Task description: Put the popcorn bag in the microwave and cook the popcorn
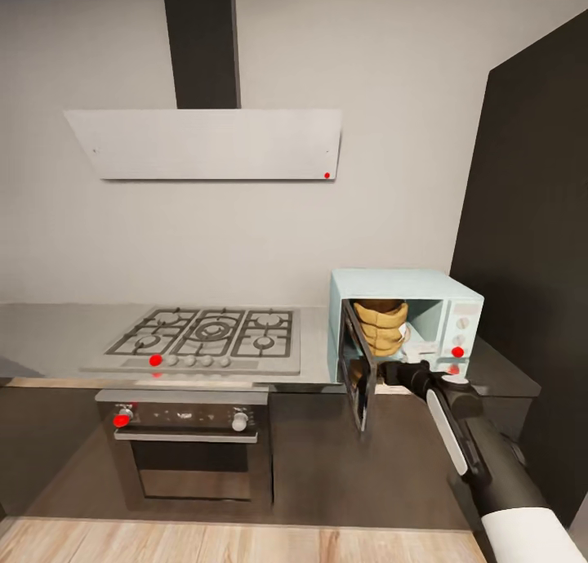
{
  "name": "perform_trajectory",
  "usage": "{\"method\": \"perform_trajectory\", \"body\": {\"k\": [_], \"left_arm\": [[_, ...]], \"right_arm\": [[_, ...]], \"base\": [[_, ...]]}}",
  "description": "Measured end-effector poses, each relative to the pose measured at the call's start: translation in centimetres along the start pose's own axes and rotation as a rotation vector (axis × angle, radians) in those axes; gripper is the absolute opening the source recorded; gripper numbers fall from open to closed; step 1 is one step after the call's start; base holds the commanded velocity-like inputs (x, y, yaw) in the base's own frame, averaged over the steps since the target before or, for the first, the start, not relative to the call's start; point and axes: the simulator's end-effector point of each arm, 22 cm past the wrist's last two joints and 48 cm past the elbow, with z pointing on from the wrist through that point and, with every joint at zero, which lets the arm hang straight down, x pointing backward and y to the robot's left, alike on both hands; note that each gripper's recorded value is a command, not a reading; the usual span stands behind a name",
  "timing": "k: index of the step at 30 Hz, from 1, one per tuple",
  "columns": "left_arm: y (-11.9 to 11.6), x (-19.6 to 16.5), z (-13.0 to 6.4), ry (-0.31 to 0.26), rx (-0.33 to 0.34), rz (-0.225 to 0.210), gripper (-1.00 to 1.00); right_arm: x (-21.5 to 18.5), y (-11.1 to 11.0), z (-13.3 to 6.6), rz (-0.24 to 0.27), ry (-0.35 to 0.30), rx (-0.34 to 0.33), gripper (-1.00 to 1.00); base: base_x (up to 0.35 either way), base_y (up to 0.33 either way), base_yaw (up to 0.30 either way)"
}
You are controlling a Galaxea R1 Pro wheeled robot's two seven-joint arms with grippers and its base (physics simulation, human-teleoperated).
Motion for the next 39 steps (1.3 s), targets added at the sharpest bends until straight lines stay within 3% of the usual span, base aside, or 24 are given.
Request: {"method": "perform_trajectory", "body": {"k": [5,12,24,31,39], "left_arm": [[-0.1,0.0,0.0,-0.001,0.001,0.002,1.0],[-0.1,0.0,0.0,0.0,0.001,0.002,1.0],[-0.1,0.0,0.0,-0.001,0.001,0.002,1.0],[-0.1,0.0,0.0,0.0,0.001,0.002,1.0],[-0.1,0.0,0.0,0.0,0.001,0.002,1.0]], "right_arm": [[-1.9,0.0,0.0,-0.004,-0.092,0.007,1.0],[-1.0,-2.3,0.7,0.004,-0.101,0.103,1.0],[1.2,-3.0,1.5,0.009,-0.058,0.12,1.0],[1.0,-4.5,1.6,0.011,-0.096,0.183,1.0],[0.8,-4.9,1.6,0.014,-0.11,0.197,1.0]], "base": [[0.249,0.0,0.0],[0.245,0.0,0.0],[0.214,0.0,0.0],[0.208,0.0,0.0],[0.208,0.0,0.0]]}}
